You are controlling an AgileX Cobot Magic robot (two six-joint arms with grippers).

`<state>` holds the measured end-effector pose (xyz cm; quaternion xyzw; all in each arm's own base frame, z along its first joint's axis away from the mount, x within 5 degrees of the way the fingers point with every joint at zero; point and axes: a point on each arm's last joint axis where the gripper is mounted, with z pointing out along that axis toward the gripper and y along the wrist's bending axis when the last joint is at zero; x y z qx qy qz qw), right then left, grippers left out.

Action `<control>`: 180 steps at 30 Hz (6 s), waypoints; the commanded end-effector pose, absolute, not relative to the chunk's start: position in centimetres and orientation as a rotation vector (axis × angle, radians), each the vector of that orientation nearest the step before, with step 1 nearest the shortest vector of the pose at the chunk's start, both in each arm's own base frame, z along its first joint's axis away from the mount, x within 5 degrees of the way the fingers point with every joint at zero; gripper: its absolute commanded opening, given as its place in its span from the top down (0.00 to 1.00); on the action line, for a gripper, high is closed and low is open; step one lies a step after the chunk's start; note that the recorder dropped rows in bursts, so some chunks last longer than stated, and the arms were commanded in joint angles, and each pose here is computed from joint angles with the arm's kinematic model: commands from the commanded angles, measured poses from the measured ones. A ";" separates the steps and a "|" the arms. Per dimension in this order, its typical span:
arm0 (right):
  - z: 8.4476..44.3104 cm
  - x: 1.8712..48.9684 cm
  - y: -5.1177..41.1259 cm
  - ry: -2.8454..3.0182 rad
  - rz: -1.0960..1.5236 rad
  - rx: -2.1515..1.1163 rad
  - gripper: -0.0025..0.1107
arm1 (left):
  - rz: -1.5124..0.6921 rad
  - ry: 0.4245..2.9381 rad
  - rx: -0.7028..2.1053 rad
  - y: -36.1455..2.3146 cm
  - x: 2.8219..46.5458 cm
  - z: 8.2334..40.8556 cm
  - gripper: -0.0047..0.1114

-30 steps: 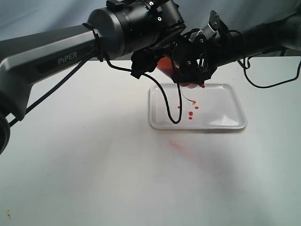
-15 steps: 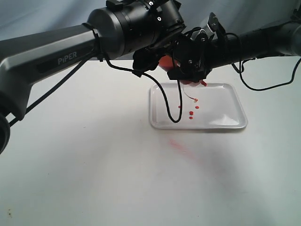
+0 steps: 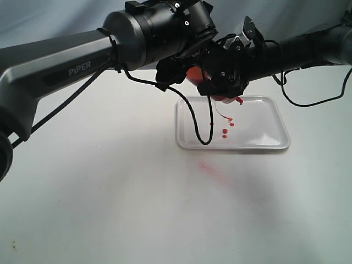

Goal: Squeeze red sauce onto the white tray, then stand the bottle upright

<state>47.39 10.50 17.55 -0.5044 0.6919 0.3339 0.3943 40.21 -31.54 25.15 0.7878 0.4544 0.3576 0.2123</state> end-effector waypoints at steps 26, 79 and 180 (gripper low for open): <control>18.5 48.2 10.8 1.730 0.866 -1.123 0.98 | 1.116 1.155 2.151 -31.3 40.5 27.2 0.96; 18.3 49.4 14.8 1.685 0.487 -1.150 0.05 | 1.075 1.118 2.056 -29.7 42.8 27.7 0.96; 26.4 44.3 20.1 1.688 0.193 -1.458 0.98 | -0.318 1.869 1.636 -16.4 46.2 26.3 0.96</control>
